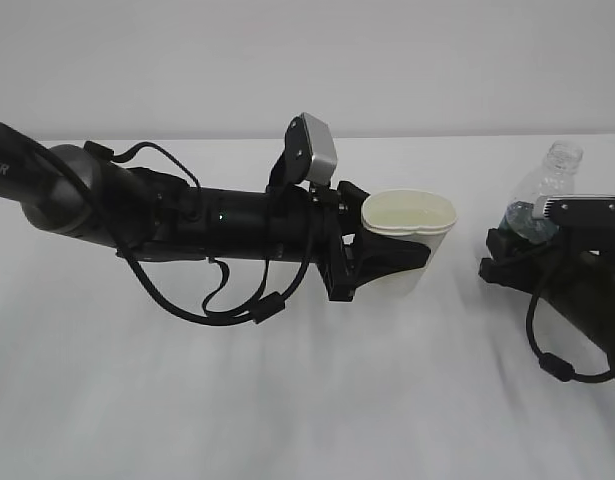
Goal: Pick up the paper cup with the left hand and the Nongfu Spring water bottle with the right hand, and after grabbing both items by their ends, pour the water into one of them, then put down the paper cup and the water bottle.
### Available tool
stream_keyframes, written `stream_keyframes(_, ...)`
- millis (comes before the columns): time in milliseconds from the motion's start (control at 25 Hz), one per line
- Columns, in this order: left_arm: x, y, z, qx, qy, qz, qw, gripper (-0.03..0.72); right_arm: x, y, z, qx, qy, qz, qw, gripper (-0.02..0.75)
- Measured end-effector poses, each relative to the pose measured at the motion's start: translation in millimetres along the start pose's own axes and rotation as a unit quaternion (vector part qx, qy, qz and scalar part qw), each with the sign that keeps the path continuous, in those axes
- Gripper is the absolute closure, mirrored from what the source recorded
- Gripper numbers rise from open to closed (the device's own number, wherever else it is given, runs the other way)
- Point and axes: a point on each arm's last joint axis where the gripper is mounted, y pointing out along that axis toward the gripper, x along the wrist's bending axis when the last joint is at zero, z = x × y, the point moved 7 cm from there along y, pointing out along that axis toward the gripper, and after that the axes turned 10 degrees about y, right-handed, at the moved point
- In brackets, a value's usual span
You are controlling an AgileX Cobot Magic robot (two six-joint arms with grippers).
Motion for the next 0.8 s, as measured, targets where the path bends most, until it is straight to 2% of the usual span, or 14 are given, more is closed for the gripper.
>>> stream_keyframes(520, -0.2, 0.0, 0.1, 0.000, 0.000, 0.001, 1.000, 0.276, 1.4, 0.0, 5.0, 0.016, -0.003, -0.004, 1.000, 0.321)
stream_keyframes(800, -0.4, 0.0, 0.2, 0.001, 0.001, 0.001, 1.000, 0.276, 7.9, -0.3, 6.6, 0.020, -0.014, -0.025, 0.999, 0.185)
